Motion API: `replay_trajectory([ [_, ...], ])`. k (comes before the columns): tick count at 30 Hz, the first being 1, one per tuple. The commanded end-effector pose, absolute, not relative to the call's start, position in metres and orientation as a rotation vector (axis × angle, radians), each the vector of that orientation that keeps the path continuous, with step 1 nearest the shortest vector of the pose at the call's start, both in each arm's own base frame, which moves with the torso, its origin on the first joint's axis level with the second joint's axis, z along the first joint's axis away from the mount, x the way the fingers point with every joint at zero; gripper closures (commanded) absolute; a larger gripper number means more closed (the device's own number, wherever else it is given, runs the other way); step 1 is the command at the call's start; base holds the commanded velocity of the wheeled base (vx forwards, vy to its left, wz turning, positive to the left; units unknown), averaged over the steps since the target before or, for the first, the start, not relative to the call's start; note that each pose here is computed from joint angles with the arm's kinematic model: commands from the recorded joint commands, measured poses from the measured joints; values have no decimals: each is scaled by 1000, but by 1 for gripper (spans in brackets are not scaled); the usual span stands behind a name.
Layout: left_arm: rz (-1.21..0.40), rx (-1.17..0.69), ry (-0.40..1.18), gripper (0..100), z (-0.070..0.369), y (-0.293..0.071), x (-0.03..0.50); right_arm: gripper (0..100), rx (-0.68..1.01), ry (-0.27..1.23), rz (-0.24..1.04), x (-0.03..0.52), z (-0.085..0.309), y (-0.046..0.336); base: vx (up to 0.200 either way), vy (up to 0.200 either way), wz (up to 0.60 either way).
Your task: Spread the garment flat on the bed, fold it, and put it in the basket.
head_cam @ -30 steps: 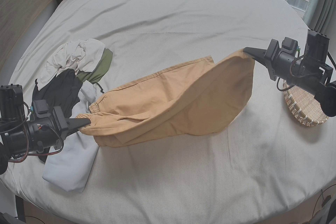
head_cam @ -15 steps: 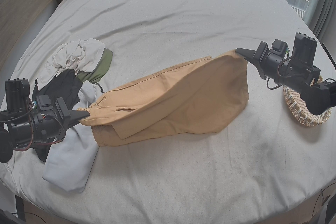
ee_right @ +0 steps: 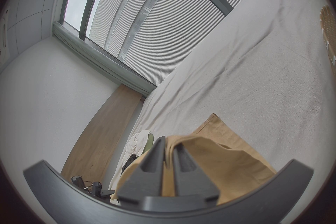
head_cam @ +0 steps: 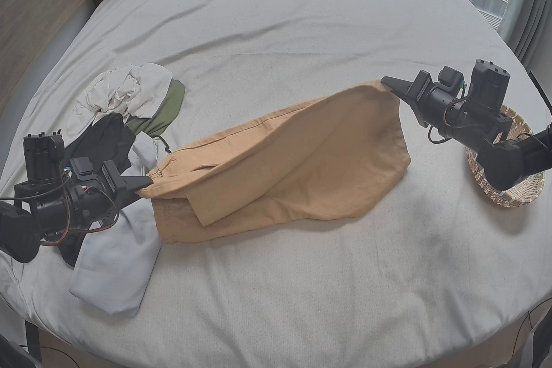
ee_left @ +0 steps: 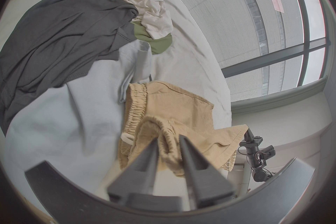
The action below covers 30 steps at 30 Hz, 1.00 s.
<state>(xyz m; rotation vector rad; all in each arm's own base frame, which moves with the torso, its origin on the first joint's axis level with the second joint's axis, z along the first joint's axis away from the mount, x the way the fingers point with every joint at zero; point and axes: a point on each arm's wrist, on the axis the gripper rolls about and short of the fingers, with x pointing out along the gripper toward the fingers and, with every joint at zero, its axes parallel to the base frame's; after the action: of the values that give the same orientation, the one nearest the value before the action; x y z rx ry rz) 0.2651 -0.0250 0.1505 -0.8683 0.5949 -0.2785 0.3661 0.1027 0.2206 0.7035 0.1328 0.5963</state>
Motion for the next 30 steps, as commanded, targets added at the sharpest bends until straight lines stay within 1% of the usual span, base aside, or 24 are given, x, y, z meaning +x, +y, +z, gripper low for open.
replay_trajectory([
  [1,-240,-881,595,0,144,-16,271,0,707,128,575,379,214,106,0,0,0],
  [5,-207,-886,583,0,142,-8,273,0,708,87,570,379,217,107,0,0,0],
  [7,-193,-890,569,0,144,-3,272,0,709,89,568,375,215,106,0,0,0],
  [10,-187,-892,557,0,146,1,270,0,709,104,557,365,214,102,0,0,0],
  [17,-224,-887,514,0,161,-3,253,0,712,192,516,330,198,90,0,0,0],
  [20,-284,-874,515,0,167,-12,239,0,716,234,500,311,192,85,0,0,0],
  [24,-402,-846,562,0,166,-34,216,0,716,305,436,296,172,82,0,0,0],
  [25,-405,-845,564,0,166,-35,216,0,716,308,434,295,171,82,0,0,0],
  [28,-467,-824,589,0,166,-48,205,0,714,363,376,288,153,80,0,0,0],
  [30,-476,-823,588,0,167,-50,204,0,712,383,361,286,147,79,0,0,0],
])
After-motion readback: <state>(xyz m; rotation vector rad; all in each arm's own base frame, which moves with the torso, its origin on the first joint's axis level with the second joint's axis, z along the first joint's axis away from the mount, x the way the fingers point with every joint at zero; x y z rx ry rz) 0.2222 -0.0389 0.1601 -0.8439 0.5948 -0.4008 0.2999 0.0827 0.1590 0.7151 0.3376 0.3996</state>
